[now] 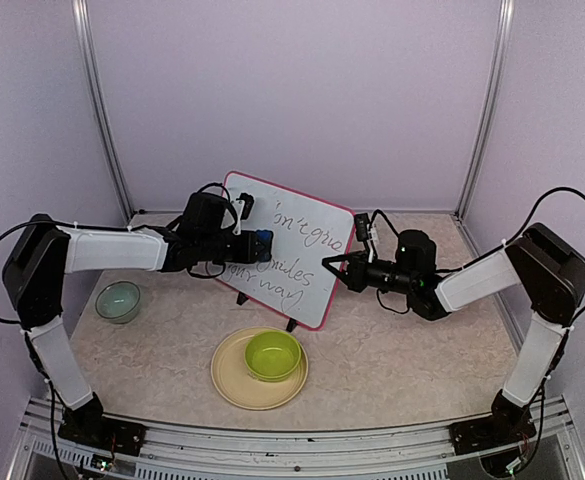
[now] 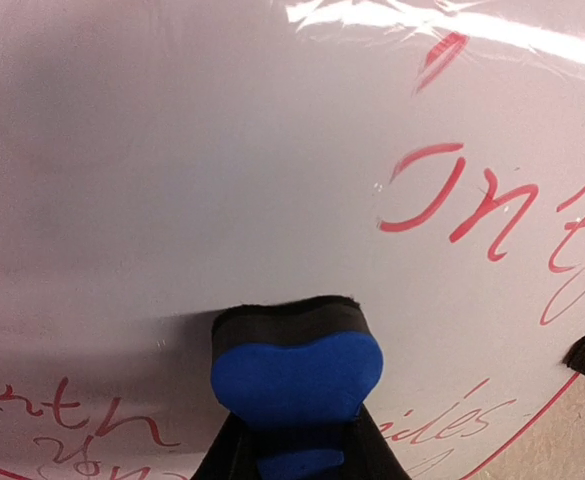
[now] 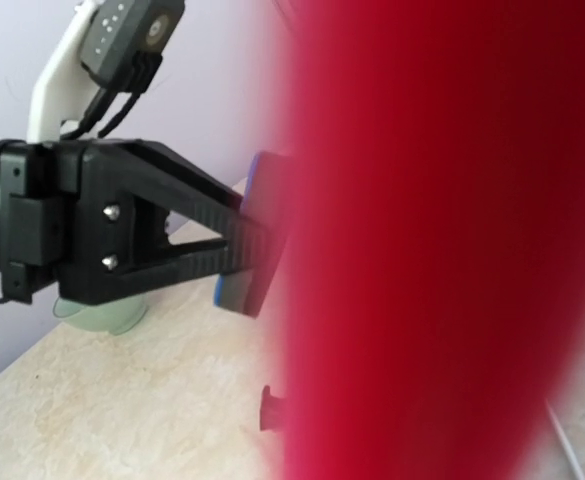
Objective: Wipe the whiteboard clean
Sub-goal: Erase the center of the whiteboard.
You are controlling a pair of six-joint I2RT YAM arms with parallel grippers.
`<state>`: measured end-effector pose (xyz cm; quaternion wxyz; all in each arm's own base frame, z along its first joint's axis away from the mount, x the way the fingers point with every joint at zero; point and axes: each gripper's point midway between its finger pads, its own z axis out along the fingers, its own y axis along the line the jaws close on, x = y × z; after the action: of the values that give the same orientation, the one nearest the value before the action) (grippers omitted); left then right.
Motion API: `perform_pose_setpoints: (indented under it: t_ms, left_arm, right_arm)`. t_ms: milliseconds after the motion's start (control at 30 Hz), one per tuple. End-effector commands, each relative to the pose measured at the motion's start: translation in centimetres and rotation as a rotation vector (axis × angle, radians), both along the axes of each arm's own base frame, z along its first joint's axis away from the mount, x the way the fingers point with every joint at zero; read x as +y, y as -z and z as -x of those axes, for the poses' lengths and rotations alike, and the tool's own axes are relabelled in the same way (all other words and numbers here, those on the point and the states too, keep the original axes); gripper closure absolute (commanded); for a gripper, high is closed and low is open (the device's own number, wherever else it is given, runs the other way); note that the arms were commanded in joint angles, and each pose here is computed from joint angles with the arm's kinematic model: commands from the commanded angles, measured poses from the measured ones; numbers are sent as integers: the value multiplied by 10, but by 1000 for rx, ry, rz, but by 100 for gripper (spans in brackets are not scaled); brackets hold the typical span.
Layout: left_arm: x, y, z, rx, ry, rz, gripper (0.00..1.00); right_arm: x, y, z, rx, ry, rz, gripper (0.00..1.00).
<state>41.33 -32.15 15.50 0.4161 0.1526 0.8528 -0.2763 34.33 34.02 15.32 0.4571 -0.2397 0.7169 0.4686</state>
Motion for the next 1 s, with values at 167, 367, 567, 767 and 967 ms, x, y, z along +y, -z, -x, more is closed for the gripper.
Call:
perform_pose_setpoints:
  t_ms: [167, 367, 567, 767, 967]
  left_arm:
    - [-14, -25, -16, -10, 13, -17, 99]
    - [-26, -60, -34, -67, 17, -4, 98]
    - [-25, -55, -30, -57, 17, -2, 98]
    - [-16, -9, -10, 17, 13, -23, 98]
    - [-3, 27, 9, 81, 0, -40, 99]
  right_arm:
    - [-15, 152, 97, 315, -268, 393, 100]
    - [-15, 153, 97, 316, -268, 395, 100]
    - [-14, 153, 97, 316, -270, 396, 100]
    - [-14, 153, 96, 316, -271, 396, 100]
    - [-13, 153, 96, 318, -273, 395, 100]
